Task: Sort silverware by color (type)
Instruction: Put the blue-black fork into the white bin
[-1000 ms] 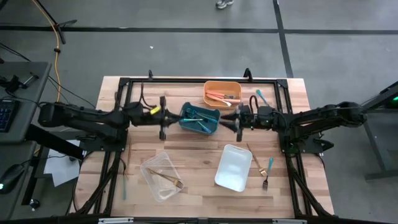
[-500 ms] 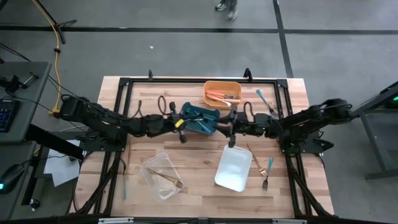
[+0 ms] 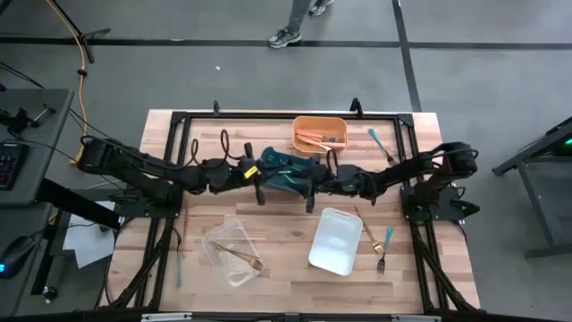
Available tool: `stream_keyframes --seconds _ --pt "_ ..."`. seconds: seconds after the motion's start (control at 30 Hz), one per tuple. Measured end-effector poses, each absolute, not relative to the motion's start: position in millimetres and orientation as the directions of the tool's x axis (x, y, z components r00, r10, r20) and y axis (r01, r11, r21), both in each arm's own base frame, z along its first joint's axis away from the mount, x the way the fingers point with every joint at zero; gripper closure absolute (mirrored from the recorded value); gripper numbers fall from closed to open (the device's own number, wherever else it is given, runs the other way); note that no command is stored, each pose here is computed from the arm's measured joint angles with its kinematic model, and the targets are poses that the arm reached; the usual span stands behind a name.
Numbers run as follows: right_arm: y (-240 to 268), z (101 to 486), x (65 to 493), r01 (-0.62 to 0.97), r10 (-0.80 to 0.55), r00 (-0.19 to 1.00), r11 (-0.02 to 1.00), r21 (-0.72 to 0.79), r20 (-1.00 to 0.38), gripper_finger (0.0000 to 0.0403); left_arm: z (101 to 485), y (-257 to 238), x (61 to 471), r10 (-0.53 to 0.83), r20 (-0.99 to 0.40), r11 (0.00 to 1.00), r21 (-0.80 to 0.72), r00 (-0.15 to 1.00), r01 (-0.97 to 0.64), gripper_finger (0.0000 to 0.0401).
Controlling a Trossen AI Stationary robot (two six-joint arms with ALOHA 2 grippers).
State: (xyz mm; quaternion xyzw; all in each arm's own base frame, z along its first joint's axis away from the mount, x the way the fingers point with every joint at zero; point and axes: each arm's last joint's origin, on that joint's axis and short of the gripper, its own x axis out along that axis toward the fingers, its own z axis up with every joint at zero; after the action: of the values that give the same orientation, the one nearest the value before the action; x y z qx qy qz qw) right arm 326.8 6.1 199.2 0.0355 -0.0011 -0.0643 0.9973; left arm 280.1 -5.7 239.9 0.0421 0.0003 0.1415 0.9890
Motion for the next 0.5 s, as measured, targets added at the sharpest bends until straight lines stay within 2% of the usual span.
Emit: stream_keyframes --seconds 0.13,0.33,0.5 --pt "8.0 208.6 337.8 0.096 -0.098 0.995 0.992 0.086 0.024 0.0250 240.6 -3.5 280.9 0.189 0.020 0.982 0.010 0.982 -0.189 0.0401" --pt "9.7 215.1 346.1 0.106 -0.105 0.994 0.992 0.067 -0.019 0.0193 241.7 -6.0 281.2 0.170 0.034 0.985 -0.015 0.985 -0.170 0.0401" --pt "10.5 220.5 350.3 0.081 -0.080 0.997 0.994 0.069 -0.008 0.0177 242.0 -9.3 281.1 0.156 0.038 0.988 -0.016 0.987 -0.156 0.0401"
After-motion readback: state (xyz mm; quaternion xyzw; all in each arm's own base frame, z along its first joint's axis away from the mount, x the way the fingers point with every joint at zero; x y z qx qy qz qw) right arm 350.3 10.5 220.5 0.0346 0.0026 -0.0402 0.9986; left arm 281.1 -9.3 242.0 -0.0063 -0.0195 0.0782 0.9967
